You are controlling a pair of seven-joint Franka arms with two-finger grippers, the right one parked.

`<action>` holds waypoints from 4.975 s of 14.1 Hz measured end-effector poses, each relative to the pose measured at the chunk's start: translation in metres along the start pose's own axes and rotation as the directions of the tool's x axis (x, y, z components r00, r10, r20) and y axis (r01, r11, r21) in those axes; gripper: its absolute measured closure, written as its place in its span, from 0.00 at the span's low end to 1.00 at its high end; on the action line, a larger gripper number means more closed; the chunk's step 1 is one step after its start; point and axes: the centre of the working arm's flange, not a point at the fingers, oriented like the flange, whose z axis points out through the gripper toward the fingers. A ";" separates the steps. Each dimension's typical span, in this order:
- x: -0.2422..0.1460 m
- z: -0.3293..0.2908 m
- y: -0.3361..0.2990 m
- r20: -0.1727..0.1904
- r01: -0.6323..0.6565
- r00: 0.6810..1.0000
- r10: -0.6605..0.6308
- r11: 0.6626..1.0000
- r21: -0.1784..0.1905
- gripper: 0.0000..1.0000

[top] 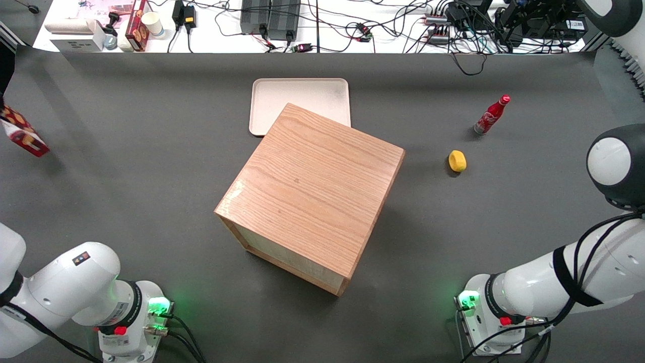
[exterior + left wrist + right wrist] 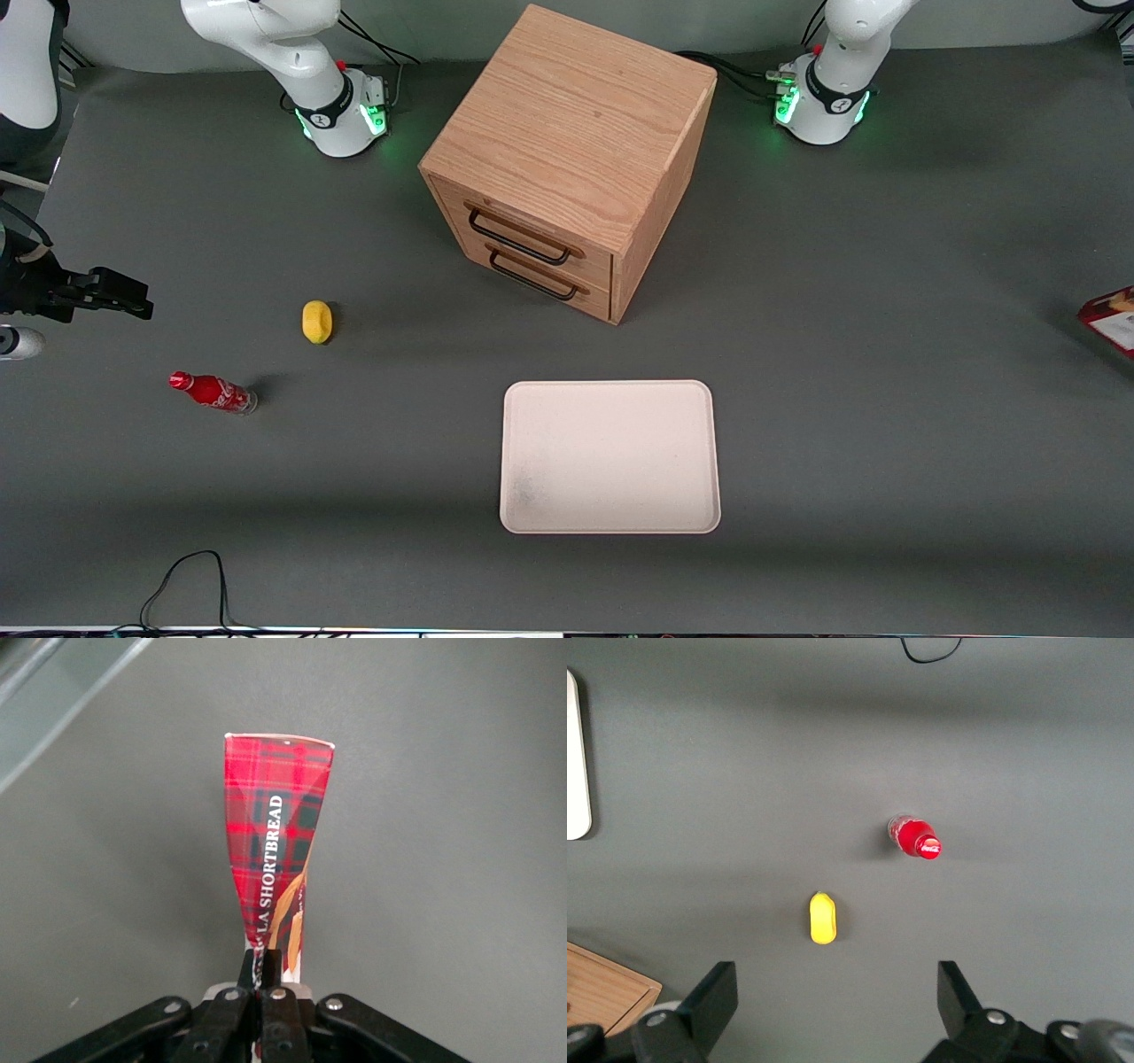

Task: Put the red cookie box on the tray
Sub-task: 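Lift the box and carry it toward the white tray, then lower the box onto the tray's edge with the left gripper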

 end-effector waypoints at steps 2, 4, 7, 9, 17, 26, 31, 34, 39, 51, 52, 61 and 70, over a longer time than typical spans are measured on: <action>-0.006 -0.059 -0.002 -0.002 0.002 1.000 -0.002 1.000 0.005 0.98; -0.015 -0.112 -0.005 -0.014 0.005 1.000 -0.005 1.000 0.008 0.98; -0.026 -0.159 -0.007 -0.033 0.007 0.999 -0.007 1.000 0.009 0.98; -0.030 -0.171 -0.004 -0.029 -0.013 0.999 0.014 1.000 0.008 0.98; -0.119 -0.225 0.183 0.029 -0.373 0.927 0.374 0.927 -0.026 0.98; -0.340 -0.200 0.437 0.094 -0.541 0.840 0.534 0.839 0.068 0.98; -0.400 -0.179 0.491 0.091 -0.633 0.772 0.629 0.774 0.018 0.98; -0.431 -0.180 0.513 0.060 -0.677 0.734 0.677 0.736 -0.016 0.98; -0.467 -0.182 0.537 0.004 -0.720 0.693 0.721 0.692 -0.048 0.98; -0.495 -0.020 0.615 -0.026 -0.729 0.685 0.729 0.684 -0.030 0.98; -0.489 0.010 0.619 -0.026 -0.723 0.690 0.723 0.690 -0.030 0.98; -0.473 0.107 0.626 -0.078 -0.724 0.689 0.721 0.689 -0.032 0.98; -0.474 0.128 0.624 -0.066 -0.724 0.689 0.722 0.689 -0.020 0.98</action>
